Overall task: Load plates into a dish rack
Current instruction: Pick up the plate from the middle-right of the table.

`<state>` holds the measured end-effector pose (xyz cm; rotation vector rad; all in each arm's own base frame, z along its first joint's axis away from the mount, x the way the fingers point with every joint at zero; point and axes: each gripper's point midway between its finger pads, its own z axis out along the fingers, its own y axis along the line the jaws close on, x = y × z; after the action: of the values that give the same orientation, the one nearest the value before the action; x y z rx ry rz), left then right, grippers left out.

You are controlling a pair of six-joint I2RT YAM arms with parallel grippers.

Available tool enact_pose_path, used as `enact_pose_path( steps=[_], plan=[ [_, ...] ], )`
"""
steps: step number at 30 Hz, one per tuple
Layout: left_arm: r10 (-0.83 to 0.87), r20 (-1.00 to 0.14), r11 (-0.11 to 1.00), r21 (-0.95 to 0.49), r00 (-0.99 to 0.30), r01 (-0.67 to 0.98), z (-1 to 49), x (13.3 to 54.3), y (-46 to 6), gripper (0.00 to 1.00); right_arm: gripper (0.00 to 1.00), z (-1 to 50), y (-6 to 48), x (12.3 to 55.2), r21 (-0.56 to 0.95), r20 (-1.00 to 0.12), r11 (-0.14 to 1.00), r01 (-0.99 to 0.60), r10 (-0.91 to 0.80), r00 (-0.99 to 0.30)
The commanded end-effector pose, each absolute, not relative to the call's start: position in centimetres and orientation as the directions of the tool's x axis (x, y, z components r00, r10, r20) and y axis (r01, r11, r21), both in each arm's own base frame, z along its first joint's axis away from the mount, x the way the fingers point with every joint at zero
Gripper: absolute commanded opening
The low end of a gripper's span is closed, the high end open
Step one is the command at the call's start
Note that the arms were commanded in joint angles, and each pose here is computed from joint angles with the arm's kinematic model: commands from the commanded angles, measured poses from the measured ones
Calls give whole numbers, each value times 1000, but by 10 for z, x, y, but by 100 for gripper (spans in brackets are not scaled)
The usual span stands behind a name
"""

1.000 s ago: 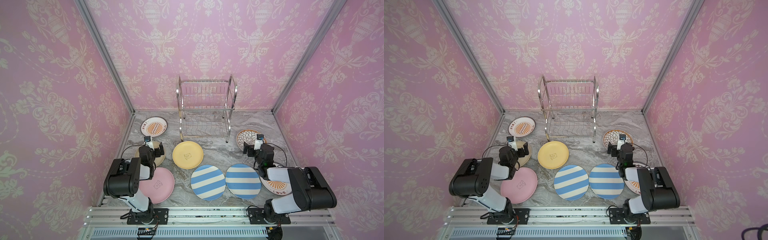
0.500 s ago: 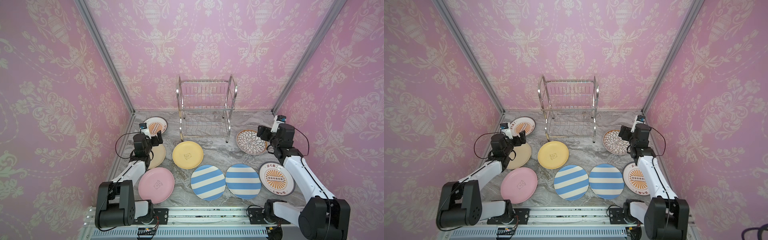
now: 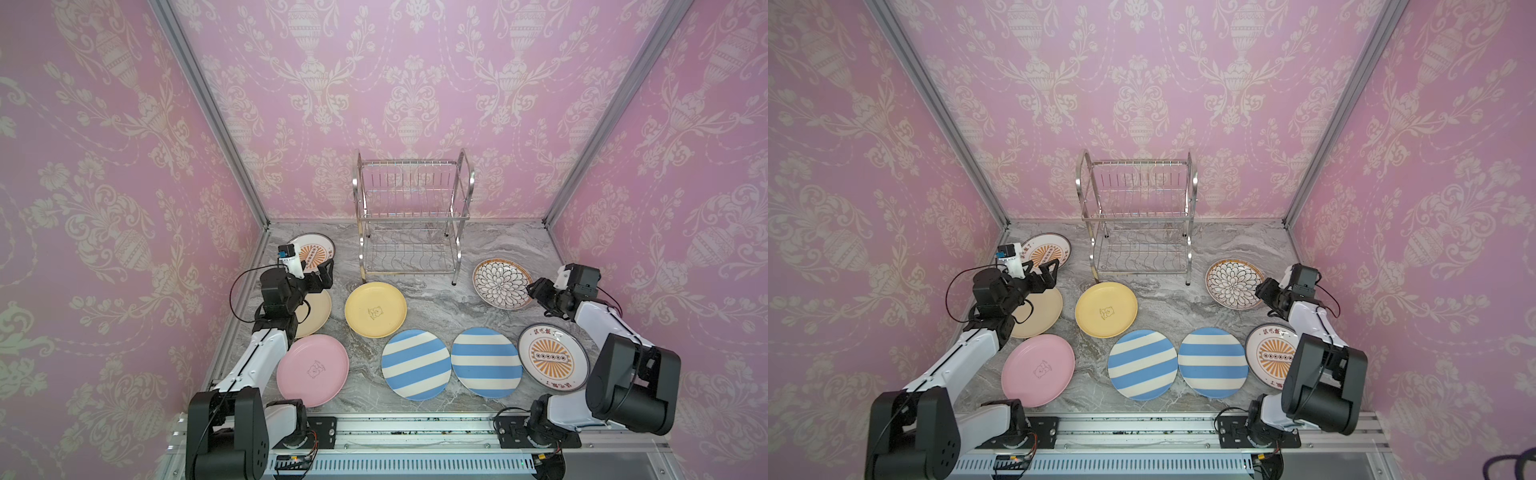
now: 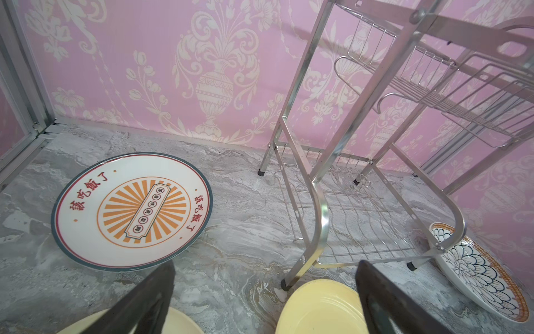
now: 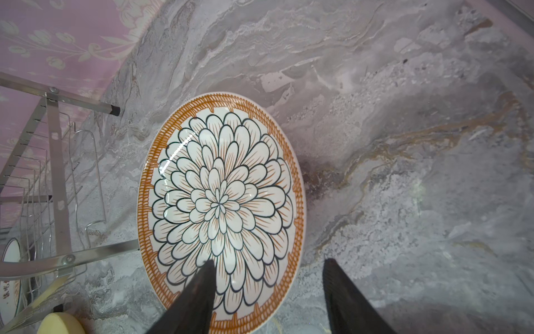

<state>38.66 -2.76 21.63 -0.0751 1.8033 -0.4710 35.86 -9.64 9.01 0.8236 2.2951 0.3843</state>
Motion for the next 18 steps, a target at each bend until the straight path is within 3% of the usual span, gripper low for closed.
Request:
enact_pose_path(
  steps=[1,18],
  plan=[
    [-313,-900,880,-395,-303,266,224,384,-43,99,59,78,-98,360,495,-448,735,464,673,-589],
    [-313,-901,855,-406,-302,324,239,383,-56,99,46,38,-105,376,535,-397,698,475,704,-588]
  ],
)
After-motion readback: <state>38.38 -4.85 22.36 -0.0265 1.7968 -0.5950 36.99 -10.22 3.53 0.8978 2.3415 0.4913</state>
